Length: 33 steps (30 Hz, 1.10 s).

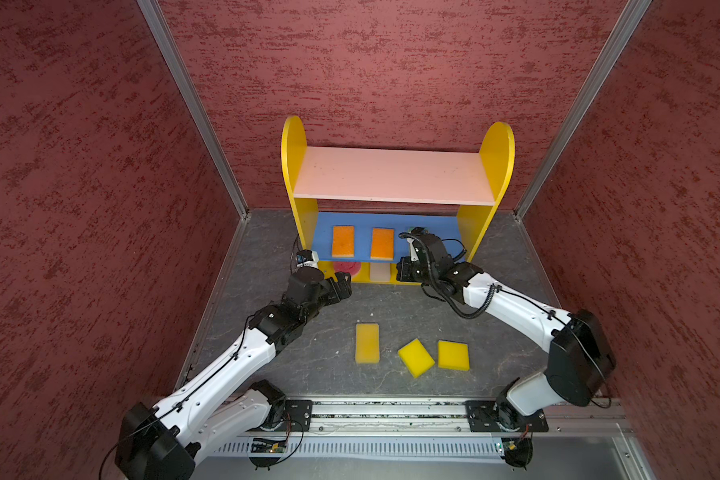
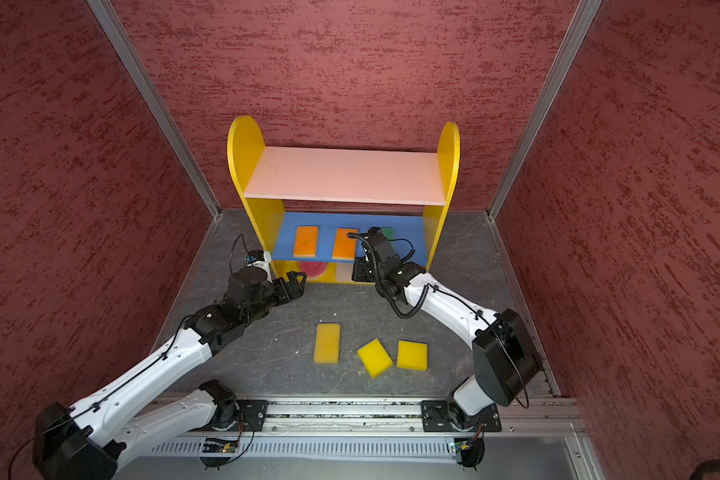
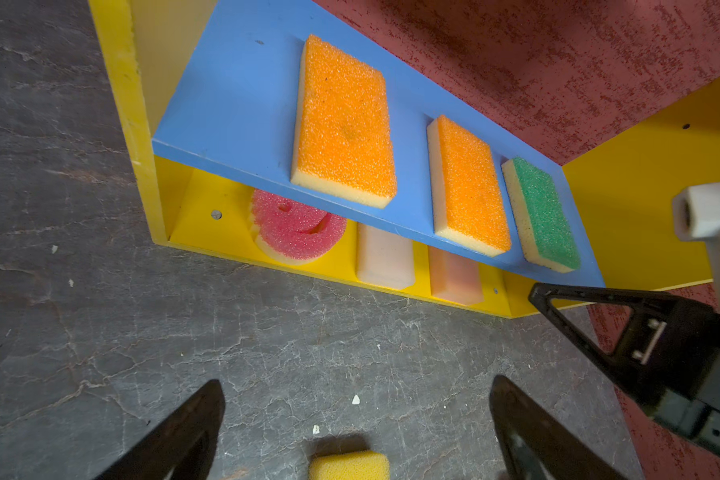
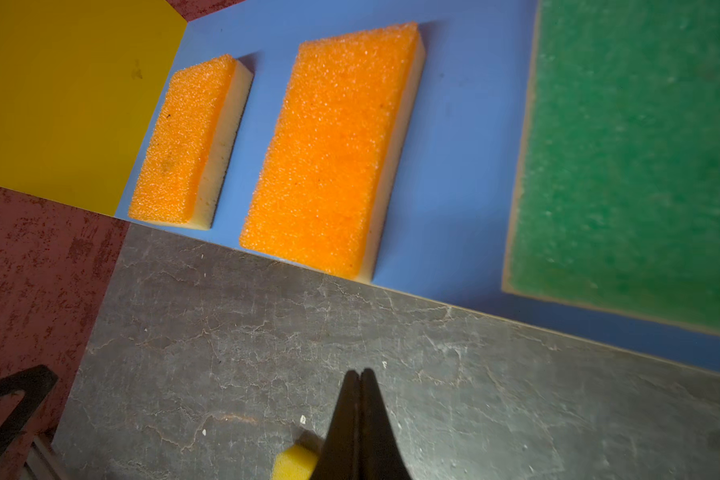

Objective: Place and organize the cleaning sponges onto the shelf
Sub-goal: 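Move the right gripper down over the nearest yellow sponge on the table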

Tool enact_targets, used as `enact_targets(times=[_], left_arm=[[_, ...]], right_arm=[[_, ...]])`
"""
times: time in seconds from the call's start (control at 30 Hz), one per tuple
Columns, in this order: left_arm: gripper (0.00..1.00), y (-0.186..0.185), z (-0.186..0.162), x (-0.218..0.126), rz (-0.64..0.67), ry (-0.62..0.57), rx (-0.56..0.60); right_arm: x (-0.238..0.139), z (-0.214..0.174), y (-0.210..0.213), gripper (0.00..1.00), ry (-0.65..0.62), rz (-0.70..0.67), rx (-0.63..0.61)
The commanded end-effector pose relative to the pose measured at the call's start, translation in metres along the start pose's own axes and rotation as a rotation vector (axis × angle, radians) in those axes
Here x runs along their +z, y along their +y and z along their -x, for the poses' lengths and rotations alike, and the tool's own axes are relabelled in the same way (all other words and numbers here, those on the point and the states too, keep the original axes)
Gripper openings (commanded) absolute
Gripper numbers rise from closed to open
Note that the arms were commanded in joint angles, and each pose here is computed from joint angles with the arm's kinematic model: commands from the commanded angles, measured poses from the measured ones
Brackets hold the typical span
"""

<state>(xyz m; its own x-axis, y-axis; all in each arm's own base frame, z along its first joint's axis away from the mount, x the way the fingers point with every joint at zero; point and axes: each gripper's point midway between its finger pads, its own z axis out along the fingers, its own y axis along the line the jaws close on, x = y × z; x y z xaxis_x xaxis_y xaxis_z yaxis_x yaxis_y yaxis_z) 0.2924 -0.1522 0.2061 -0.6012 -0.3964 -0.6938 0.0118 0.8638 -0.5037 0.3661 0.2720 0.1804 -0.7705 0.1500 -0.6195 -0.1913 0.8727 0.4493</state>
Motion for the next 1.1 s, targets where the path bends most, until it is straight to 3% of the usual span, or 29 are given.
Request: enact_targets(times=[0.0,0.37,1.07], left_arm=[[0.99,-0.002,0.01,-0.008,0.001,-0.036,0.014],[1.0,0.01,0.018,-0.017,0.029,-0.075,0.009],[1.0,0.015,0.016,-0.014,0.032,-0.063,0.001]], right_arm=[[0.004,0.017,0.011,0.0,-0.04,0.023,0.002],[0.023,0.02,0.015,0.0,-0.03,0.031,0.0],[0.027,0.024,0.017,0.0,-0.029,0.024,-0.014]])
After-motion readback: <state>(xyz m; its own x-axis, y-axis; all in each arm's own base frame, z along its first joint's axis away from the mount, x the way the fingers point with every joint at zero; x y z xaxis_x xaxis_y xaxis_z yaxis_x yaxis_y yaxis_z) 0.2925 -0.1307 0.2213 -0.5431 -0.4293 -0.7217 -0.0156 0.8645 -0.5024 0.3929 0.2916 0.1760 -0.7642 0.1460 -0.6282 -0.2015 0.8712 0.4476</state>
